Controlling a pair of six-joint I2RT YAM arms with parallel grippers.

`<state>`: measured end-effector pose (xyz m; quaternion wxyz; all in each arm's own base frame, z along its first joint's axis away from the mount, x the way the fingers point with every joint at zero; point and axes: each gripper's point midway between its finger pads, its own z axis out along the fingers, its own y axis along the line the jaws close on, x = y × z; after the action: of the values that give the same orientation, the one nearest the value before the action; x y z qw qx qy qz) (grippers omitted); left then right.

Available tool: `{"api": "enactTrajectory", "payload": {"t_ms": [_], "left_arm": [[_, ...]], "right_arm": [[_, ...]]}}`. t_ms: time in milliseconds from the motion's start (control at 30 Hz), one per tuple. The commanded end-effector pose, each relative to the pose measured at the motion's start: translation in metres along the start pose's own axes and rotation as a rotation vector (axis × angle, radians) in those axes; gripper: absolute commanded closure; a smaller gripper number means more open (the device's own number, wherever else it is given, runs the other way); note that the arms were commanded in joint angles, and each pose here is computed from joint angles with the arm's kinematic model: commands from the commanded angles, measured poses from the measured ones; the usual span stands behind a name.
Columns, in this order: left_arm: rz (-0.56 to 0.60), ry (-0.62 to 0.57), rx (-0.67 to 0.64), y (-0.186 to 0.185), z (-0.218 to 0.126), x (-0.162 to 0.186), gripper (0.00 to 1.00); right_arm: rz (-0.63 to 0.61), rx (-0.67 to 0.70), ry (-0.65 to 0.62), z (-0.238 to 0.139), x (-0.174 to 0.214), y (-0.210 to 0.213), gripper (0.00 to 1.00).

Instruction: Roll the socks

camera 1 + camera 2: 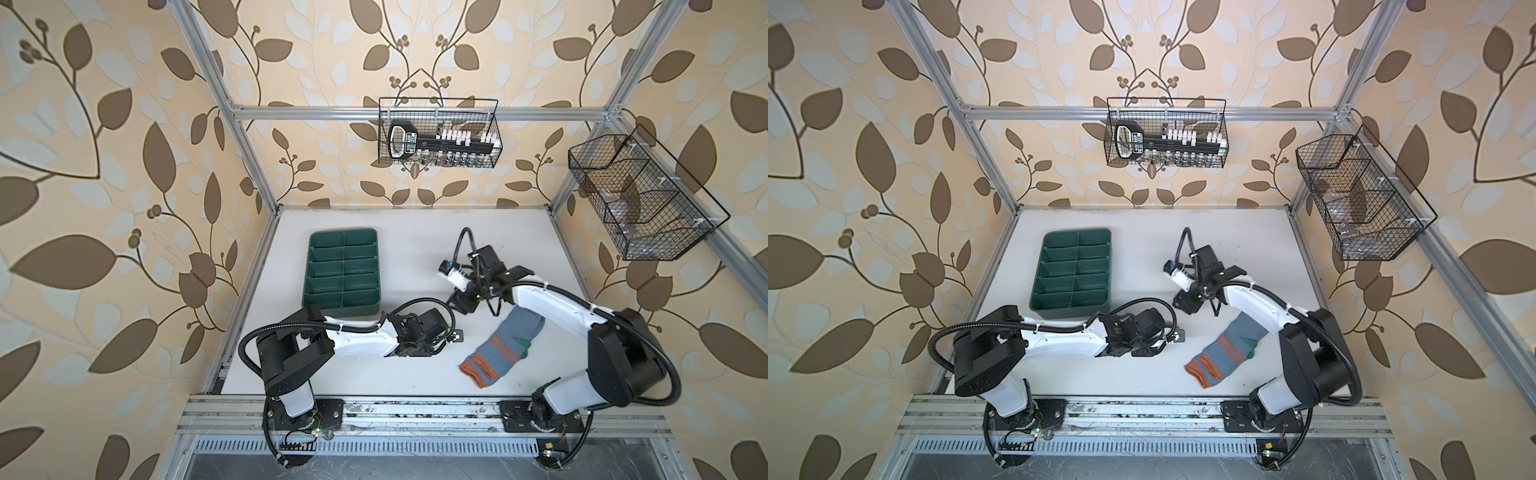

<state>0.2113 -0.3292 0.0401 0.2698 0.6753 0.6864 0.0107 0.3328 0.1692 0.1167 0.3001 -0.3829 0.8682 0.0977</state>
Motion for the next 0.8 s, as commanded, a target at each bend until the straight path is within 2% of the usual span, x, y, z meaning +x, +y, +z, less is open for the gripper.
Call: {"api": "enactTrajectory", "payload": {"t_ms": [0,100,200,300,367,467,533,667,767], "left_arm": [[-0.031,0.141,0.273,-0.040,-0.004,0.035,0.92],[-0.107,0.177,0.346,-0.034,-0.005,0.037,0.92],[-0.195,0.210,0.415,-0.027,-0.007,0.038,0.91],[-0.289,0.259,0.447,-0.015,-0.005,0.040,0.90],[-0.353,0.274,0.497,-0.012,-0.004,0.038,0.90],[-0.459,0.260,0.598,-0.007,-0.004,0.030,0.88],[-0.521,0.252,0.677,-0.004,-0.004,0.027,0.87],[-0.572,0.280,0.783,0.002,0.000,0.030,0.87],[-0.587,0.309,0.801,0.005,0.006,0.036,0.87]], "right_arm": [[0.185,0.286,-0.128,-0.031,-0.010,-0.063,0.37],[0.252,0.475,-0.185,-0.064,-0.005,-0.092,0.36],[0.277,0.570,-0.263,-0.094,-0.008,-0.099,0.37],[0.295,0.617,-0.399,-0.128,-0.016,-0.095,0.38],[0.258,0.565,-0.538,-0.147,-0.024,-0.074,0.39],[0.126,0.443,-0.728,-0.166,-0.033,-0.028,0.43],[0.002,0.355,-0.781,-0.165,-0.035,0.006,0.45],[-0.378,0.186,-0.691,-0.134,-0.030,0.092,0.45],[-0.704,0.174,-0.508,-0.095,-0.008,0.135,0.44]]}}
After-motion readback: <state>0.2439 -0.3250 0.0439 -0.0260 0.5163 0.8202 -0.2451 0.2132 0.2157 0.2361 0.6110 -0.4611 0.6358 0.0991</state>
